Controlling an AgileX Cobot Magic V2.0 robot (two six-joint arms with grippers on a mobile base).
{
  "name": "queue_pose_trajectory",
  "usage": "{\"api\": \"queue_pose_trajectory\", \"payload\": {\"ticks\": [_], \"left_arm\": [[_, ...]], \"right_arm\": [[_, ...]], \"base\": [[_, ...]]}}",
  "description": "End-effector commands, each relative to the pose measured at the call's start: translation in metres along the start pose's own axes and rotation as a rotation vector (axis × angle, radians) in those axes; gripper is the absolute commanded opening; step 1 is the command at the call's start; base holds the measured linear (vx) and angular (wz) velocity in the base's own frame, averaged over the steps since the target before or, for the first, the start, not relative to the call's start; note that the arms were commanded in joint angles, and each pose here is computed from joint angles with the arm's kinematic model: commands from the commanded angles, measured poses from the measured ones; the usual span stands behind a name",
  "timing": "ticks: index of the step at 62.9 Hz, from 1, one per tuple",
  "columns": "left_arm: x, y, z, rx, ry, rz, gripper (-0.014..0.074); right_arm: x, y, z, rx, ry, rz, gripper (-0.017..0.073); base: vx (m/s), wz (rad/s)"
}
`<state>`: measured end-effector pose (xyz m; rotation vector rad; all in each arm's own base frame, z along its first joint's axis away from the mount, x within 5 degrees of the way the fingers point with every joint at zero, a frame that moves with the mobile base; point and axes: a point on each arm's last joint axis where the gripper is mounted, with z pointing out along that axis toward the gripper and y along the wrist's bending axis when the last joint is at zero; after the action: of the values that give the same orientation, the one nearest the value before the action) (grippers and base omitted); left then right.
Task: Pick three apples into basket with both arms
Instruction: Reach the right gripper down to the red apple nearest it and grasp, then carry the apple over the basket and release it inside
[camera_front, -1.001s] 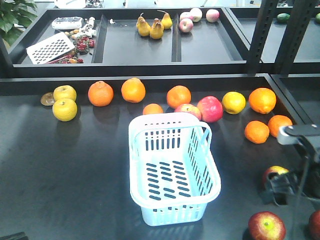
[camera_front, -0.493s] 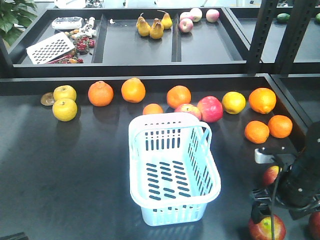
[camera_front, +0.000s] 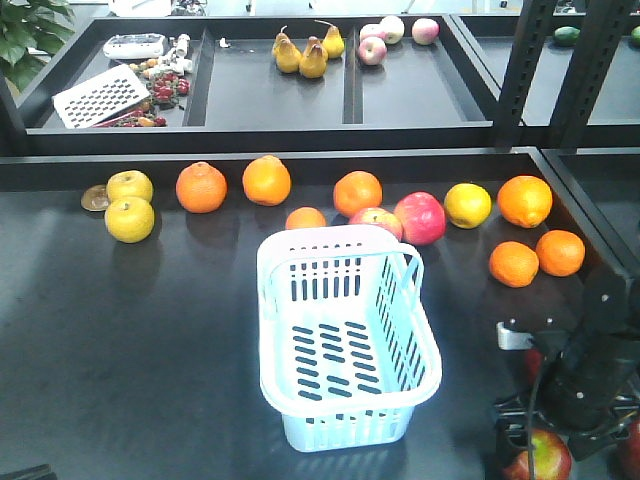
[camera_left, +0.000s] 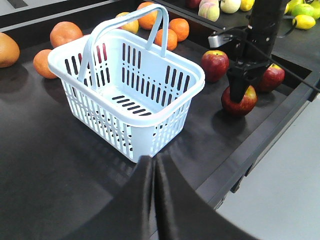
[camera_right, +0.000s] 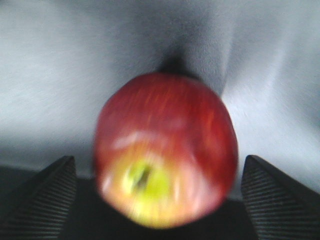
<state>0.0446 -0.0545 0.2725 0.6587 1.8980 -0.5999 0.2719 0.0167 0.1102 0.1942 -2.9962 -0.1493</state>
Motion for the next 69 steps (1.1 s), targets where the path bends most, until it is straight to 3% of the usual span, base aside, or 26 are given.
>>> {"api": "queue_pose_trajectory", "payload": {"ticks": [1, 9, 17, 28, 35, 41, 47, 59, 69], "left_arm": [[-0.012, 0.000, -0.002, -0.008, -0.070, -0.027, -0.0006], [-0.012, 0.000, -0.002, -0.008, -0.070, -0.027, -0.0006], [-0.012, 0.000, -0.002, -0.008, -0.070, -0.027, -0.0006], [-0.012, 0.000, -0.002, -0.009, -0.070, -0.026, -0.0006], [-0.012, 0.000, -0.002, -0.009, -0.070, -0.026, -0.0006], [-0.012, 0.000, -0.002, -0.009, -0.070, -0.026, -0.0006], [-0.012, 0.000, -0.002, -0.009, -0.070, -0.026, -0.0006], [-0.012, 0.000, -0.002, -0.010, -0.071, -0.026, -0.0006], [-0.012, 0.000, -0.002, -0.010, -0.069, -0.024, -0.0006]], "right_arm": [[-0.007, -0.003, -0.008, 0.010, -0.055, -0.013, 0.0622], [-0.008, -0.004, -0.003, 0.013, -0.038, -0.015, 0.0584], [-0.008, -0.003, -0.007, 0.011, -0.055, -0.013, 0.0465], [-0.001, 0.001, -0.037, 0.017, -0.139, -0.026, 0.0168], [0.009, 0.006, -0.069, 0.027, -0.256, -0.062, -0.0016], [0.022, 0.014, -0.098, 0.001, -0.353, -0.054, -0.0010], [0.039, 0.028, -0.126, -0.105, -0.460, -0.038, -0.0008], [0.062, 0.088, -0.168, -0.325, -0.730, -0.236, -0.0004], [0.047, 0.119, -0.157, -0.348, -0.776, -0.271, -0.0001]], "base": [[0.00, 0.00], [0.00, 0.00], [0.00, 0.00], [0.00, 0.00], [0.00, 0.00], [0.00, 0.00], [0.00, 0.00], [0.00, 0.00], [0.00, 0.00]]}}
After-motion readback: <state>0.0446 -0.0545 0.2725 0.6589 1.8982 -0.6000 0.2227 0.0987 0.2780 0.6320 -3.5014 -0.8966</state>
